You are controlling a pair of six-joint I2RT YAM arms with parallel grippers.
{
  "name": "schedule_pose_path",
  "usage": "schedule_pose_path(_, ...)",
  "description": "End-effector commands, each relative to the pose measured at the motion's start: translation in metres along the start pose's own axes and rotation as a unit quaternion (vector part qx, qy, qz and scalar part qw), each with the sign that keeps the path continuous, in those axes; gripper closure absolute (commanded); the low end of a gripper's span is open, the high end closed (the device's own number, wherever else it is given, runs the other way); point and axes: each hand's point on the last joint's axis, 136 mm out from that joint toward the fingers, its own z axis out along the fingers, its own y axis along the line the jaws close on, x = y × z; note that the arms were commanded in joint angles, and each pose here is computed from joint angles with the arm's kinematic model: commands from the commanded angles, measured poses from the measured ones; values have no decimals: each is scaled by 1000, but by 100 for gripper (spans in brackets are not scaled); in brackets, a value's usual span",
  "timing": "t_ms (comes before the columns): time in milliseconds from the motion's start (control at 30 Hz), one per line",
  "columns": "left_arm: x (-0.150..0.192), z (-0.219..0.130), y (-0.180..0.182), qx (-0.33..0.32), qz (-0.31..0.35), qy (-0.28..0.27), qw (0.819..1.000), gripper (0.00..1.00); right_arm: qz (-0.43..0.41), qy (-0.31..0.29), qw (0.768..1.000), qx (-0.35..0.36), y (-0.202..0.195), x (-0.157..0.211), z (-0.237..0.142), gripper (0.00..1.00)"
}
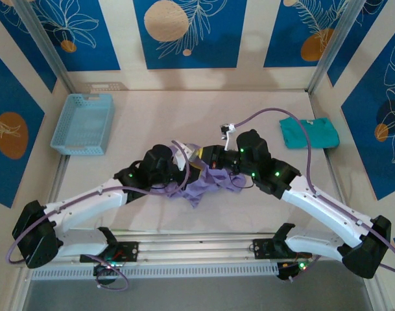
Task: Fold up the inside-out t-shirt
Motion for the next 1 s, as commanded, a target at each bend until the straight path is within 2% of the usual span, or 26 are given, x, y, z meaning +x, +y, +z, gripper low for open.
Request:
schedule_pose_path(0, -12, -18, -31, 89, 46, -37, 994, 100, -23, -2, 1000, 0, 0, -10, -12, 100)
schedule_pose_path(67, -13, -32, -47, 128, 69, -55, 988, 100, -40, 17, 999, -6, -4, -9, -16, 100)
schedule_pose_path(133, -15, -46, -56, 152, 89, -75, 982, 100, -76, 44, 995, -36, 1, -6, -22, 92)
schedule_pose_path(233, -18, -64, -60, 165, 105, -99, 976, 100, -137, 81, 983, -89, 10, 5, -34, 81)
schedule_pose_path(467, -25, -86, -60, 183, 108, -118, 970, 100, -220, 122, 947, -197, 26, 36, -64, 67)
schedule_pose_path(767, -33, -81, -56, 183, 85, -112, 973, 100, -287, 153, 912, -250, 36, 74, -57, 65)
schedule_pose_path(967, -34, -81, -57, 189, 82, -113, 972, 100, -282, 169, 917, -226, 19, 83, -37, 65)
